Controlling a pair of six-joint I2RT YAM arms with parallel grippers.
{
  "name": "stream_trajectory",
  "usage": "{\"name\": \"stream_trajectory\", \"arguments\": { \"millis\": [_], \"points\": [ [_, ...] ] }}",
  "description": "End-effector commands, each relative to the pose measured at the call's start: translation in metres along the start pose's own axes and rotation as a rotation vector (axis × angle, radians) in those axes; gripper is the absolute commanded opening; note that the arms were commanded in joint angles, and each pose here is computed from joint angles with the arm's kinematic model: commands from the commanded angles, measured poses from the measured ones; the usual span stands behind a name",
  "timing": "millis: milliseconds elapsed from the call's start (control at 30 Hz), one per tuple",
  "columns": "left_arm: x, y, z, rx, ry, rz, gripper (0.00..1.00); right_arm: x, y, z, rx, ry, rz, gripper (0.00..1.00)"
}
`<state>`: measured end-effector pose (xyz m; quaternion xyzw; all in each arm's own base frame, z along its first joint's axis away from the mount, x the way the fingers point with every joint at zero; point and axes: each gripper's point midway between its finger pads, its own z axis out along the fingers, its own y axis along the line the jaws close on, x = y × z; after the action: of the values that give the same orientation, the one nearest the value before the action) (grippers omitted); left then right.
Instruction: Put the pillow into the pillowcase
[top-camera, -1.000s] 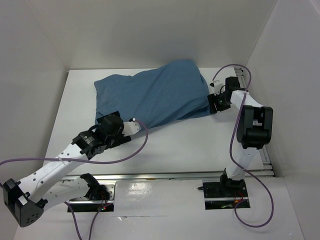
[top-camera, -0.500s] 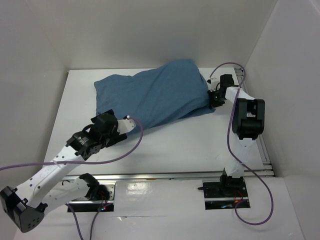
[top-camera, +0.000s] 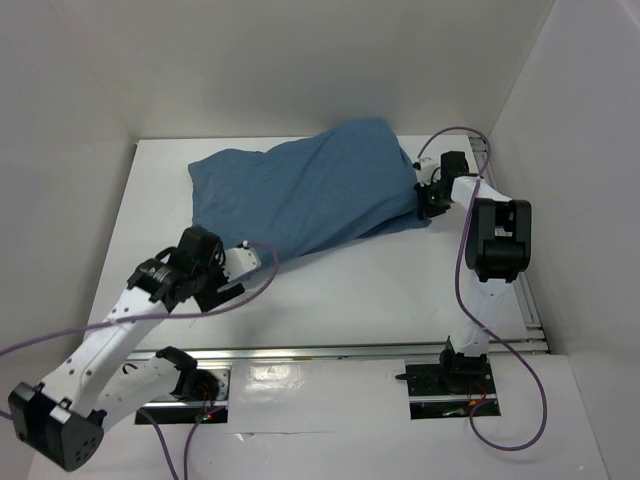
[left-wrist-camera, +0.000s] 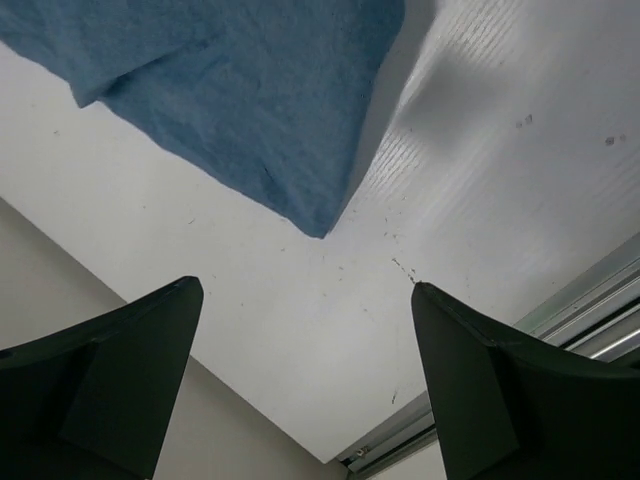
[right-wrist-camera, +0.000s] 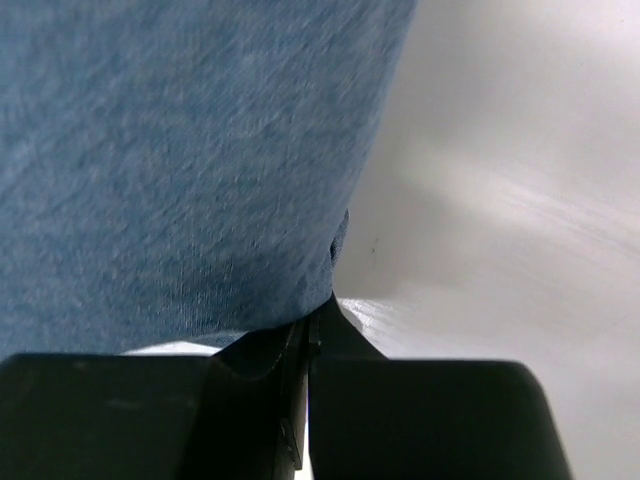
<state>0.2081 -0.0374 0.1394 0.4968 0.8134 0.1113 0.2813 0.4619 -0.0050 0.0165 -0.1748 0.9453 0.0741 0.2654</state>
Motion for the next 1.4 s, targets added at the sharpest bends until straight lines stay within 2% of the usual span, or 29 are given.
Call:
{"name": "stream_trajectory", "arguments": {
  "millis": [0,67,200,267,433,567,800,1133,1367],
  "points": [
    [-0.031,0.004,0.002,0.074,-0.048,-0.157,1.0,0.043,0.007,0.0,-0.025,0.124,0.019,0.0],
    [-0.04,0.016,0.009,0.102,-0.038,-0.274,1.0,0.042,0.003,-0.003,-0.02,0.123,0.027,0.0],
    [-0.048,0.03,0.02,0.157,-0.023,-0.371,1.0,0.041,0.004,-0.006,-0.021,0.124,0.027,0.0],
    [-0.051,0.038,0.023,0.162,-0.039,-0.38,1.0,0.037,0.003,-0.007,-0.018,0.116,0.025,0.0],
    [-0.036,0.04,0.031,0.186,0.008,-0.408,1.0,0.038,-0.005,-0.011,-0.008,0.115,0.042,0.0],
    [-0.013,0.01,0.04,0.23,0.04,-0.372,1.0,0.037,-0.009,-0.015,0.0,0.106,0.048,0.0],
    [0.005,-0.007,0.061,0.229,0.047,-0.315,1.0,0.042,-0.007,-0.014,-0.007,0.122,0.053,0.0],
    [-0.003,0.02,0.091,0.104,-0.011,-0.255,1.0,0.039,-0.004,-0.019,-0.015,0.119,0.062,0.0],
    [-0.006,0.022,0.104,0.13,-0.033,-0.192,1.0,0.031,-0.008,-0.025,0.0,0.106,0.057,0.0]
  ]
}}
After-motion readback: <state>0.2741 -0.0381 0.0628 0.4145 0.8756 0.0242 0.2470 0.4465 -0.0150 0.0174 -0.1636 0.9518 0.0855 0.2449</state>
